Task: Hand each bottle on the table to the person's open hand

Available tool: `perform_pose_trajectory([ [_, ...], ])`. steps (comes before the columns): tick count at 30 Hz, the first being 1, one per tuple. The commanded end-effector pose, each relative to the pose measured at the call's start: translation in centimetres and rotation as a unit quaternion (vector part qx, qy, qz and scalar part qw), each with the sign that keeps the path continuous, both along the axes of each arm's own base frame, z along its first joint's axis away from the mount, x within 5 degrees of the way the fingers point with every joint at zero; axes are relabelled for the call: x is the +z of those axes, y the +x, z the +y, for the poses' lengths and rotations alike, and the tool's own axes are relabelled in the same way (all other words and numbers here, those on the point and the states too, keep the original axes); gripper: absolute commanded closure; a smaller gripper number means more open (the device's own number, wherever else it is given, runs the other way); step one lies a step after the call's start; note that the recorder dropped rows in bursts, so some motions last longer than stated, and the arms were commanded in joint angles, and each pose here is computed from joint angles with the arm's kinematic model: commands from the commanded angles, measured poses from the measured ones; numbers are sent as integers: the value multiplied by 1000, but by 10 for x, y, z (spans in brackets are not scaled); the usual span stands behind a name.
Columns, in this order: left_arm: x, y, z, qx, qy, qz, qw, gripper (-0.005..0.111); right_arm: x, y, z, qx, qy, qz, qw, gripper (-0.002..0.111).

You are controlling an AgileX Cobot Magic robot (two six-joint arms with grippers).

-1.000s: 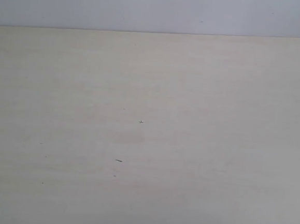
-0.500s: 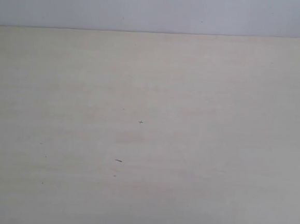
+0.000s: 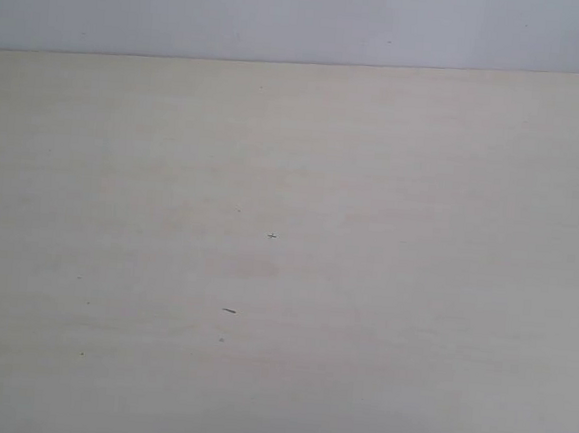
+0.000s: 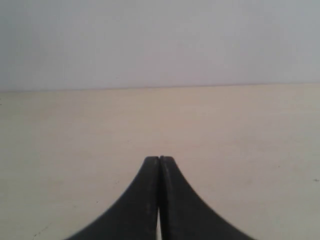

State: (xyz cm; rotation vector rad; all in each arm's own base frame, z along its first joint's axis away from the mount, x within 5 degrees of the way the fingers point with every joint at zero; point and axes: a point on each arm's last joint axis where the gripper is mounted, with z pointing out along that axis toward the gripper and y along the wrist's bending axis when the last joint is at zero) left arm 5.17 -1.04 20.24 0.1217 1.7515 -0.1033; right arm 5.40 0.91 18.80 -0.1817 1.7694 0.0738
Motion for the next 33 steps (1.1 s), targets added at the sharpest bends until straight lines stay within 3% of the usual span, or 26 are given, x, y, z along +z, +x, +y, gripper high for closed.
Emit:
perform_pose_trajectory([
  [1,-16,2,5,26,14,12,999,107,0,0,0,-3,0,-7,1000,108],
  [7,-14,3,8,49,-6,1,999,107,0,0,0,-3,0,-7,1000,108],
  [20,-14,3,10,52,27,-1,998,107,0,0,0,-3,0,-7,1000,108],
  [26,-22,1,11,56,31,42,997,107,0,0,0,-3,0,-7,1000,108],
  [33,-22,1,11,56,31,43,997,107,0,0,0,-3,0,-7,1000,108],
])
